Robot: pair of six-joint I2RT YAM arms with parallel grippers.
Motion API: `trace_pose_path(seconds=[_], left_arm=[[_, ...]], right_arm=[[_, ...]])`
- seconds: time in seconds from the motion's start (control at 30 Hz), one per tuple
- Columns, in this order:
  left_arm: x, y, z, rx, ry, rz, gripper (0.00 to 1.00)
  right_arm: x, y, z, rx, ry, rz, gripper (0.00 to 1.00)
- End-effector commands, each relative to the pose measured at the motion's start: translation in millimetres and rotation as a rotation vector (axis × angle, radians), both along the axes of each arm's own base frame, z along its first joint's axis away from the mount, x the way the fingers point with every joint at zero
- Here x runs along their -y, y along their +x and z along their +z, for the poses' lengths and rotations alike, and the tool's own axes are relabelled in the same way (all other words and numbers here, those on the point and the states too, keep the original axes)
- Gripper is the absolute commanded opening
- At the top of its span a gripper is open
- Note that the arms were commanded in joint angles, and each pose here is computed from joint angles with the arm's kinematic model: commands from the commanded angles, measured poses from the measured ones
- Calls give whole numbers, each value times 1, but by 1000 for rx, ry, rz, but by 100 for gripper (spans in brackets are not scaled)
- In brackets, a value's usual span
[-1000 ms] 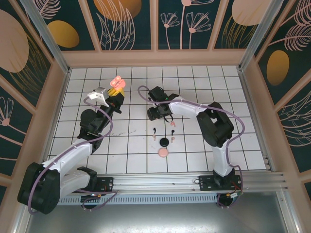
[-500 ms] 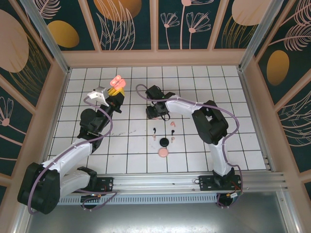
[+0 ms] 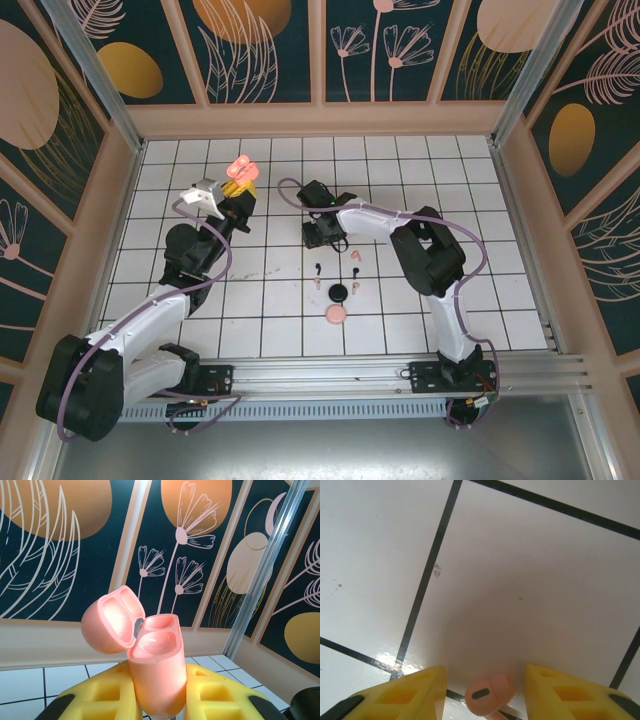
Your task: Insert wireless bluetooth earbuds into charging case
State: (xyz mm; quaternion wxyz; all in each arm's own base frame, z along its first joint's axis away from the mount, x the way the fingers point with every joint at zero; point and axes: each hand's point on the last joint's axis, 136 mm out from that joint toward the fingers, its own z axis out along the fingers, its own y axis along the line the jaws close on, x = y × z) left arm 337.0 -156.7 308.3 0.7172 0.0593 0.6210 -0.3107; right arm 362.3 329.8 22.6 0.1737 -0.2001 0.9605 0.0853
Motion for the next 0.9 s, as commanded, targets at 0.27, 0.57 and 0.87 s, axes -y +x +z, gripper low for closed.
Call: trace_pose_path(seconds=[0.27, 0.57, 0.87], left_arm=[[0, -2, 20, 58, -7, 3, 0], [2, -2, 18, 51, -8, -6, 0], [8, -9, 15, 84, 26, -45, 0]], right_arm=[[5, -5, -15, -17, -47, -27, 36], [7, -3, -15, -8, -57, -48, 26], [6, 4, 28, 82, 32, -82, 22]])
